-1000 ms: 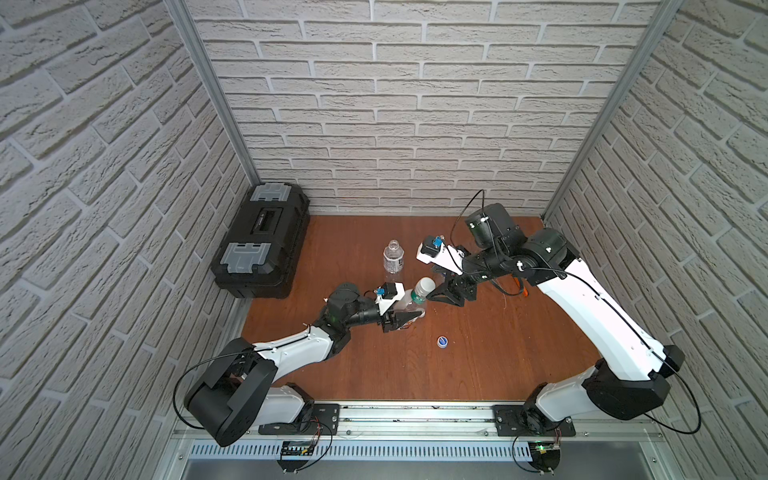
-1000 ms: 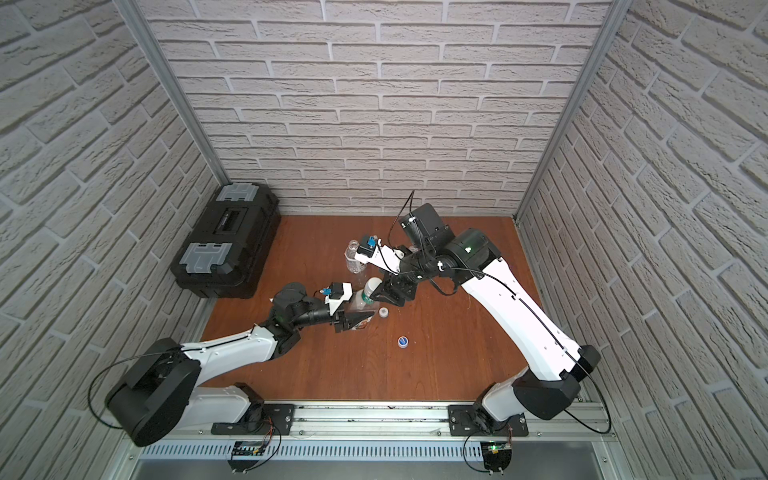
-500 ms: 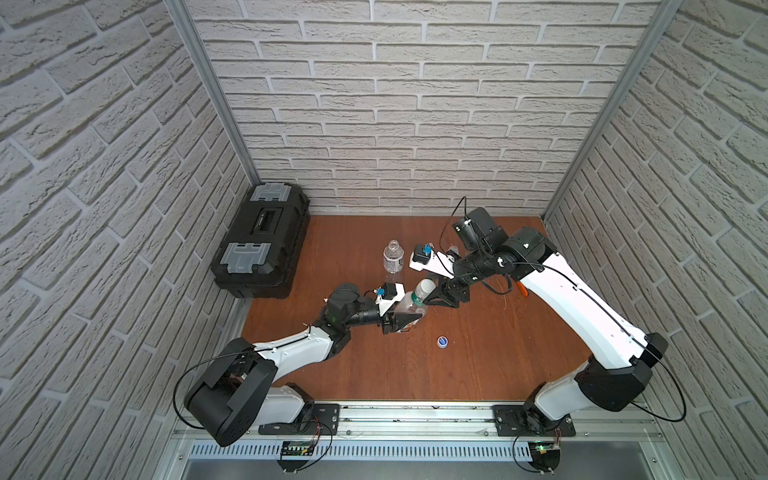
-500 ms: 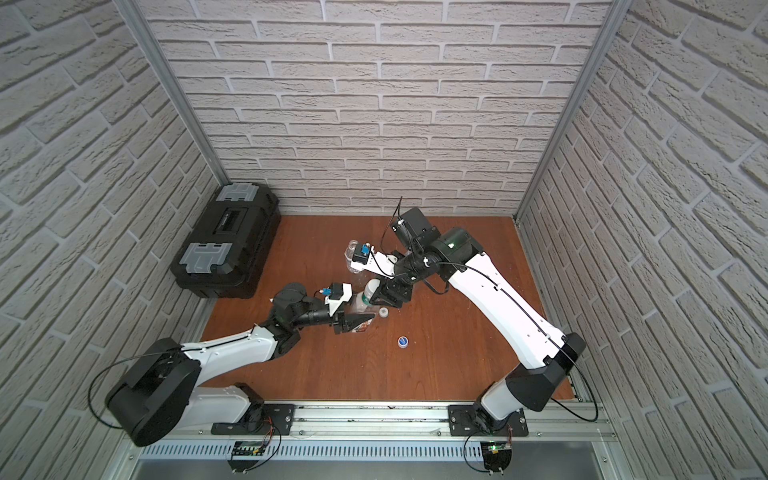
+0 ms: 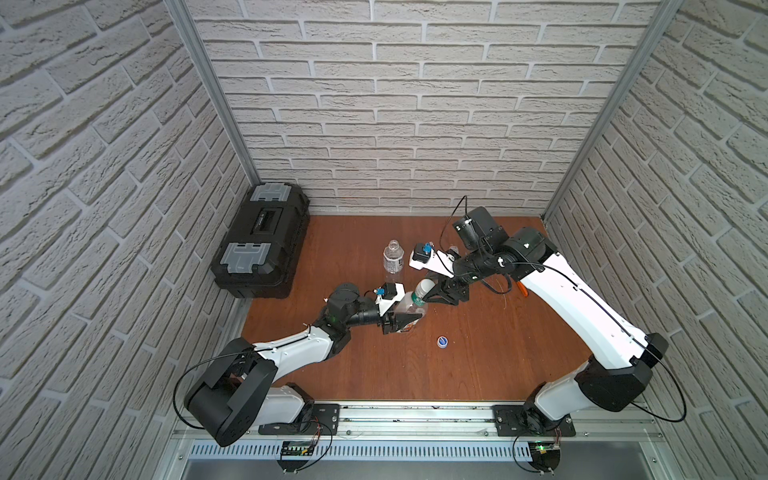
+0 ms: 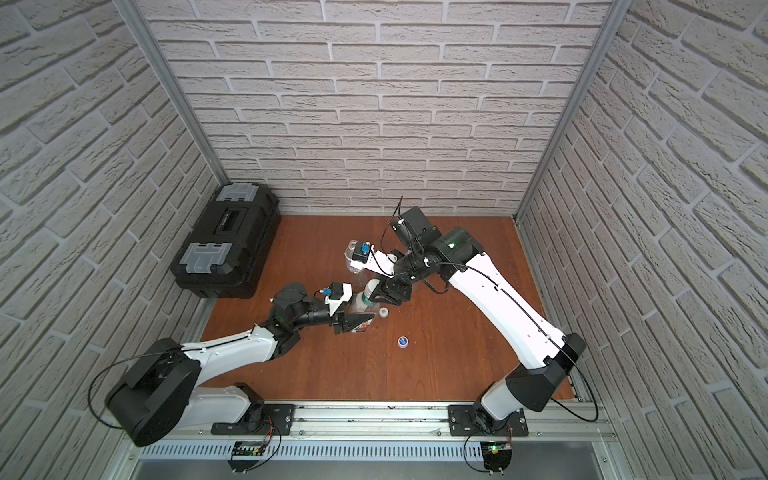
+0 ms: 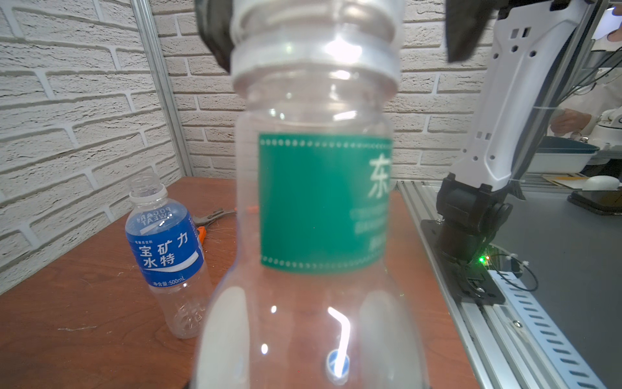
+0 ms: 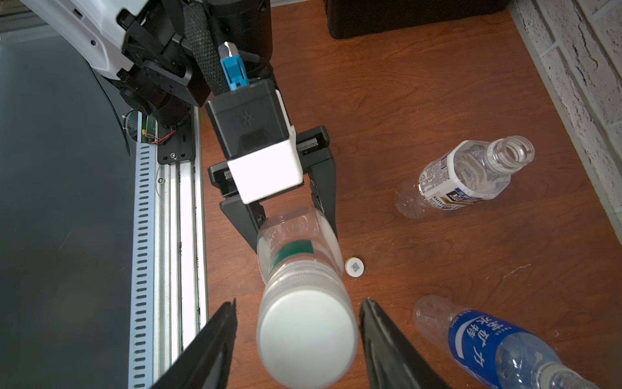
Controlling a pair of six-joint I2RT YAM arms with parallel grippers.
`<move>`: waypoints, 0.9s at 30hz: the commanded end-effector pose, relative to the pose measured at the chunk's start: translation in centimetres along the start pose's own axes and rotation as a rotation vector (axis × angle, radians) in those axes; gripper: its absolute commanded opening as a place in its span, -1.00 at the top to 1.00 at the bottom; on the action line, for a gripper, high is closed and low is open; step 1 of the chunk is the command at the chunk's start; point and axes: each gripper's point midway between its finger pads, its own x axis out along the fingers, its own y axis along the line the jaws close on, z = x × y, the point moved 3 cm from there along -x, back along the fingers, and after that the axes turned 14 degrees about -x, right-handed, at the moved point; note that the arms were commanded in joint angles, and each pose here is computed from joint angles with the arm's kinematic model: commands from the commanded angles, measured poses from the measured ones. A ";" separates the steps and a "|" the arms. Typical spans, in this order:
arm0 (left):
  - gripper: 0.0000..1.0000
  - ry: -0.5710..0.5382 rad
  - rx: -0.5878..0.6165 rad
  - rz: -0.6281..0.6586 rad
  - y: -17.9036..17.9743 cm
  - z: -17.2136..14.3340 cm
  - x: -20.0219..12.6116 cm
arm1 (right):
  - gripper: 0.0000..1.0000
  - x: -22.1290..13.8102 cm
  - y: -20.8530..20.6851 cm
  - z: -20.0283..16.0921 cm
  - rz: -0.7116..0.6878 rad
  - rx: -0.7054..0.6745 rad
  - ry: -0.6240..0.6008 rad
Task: Screw on the bottle caps
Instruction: Screw the bottle cap onto the plastic bottle.
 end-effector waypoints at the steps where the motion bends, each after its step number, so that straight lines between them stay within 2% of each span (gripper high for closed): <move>1: -0.04 -0.036 0.048 -0.004 0.0 1.5 0.1 | -0.24 -0.2 -0.3 0.5 -0.011 0.004 -0.028; 6: -0.05 -0.030 0.048 -0.004 0.0 1.3 0.1 | -0.21 -0.3 -0.4 0.7 -0.009 0.013 -0.038; 12: -0.05 -0.032 0.052 0.005 0.0 1.2 0.0 | -0.03 0.0 -0.4 0.6 0.005 0.027 -0.031; 27: -0.05 -0.049 0.083 0.048 0.1 1.8 -0.2 | 0.07 1.1 -0.8 -0.1 0.011 0.079 0.002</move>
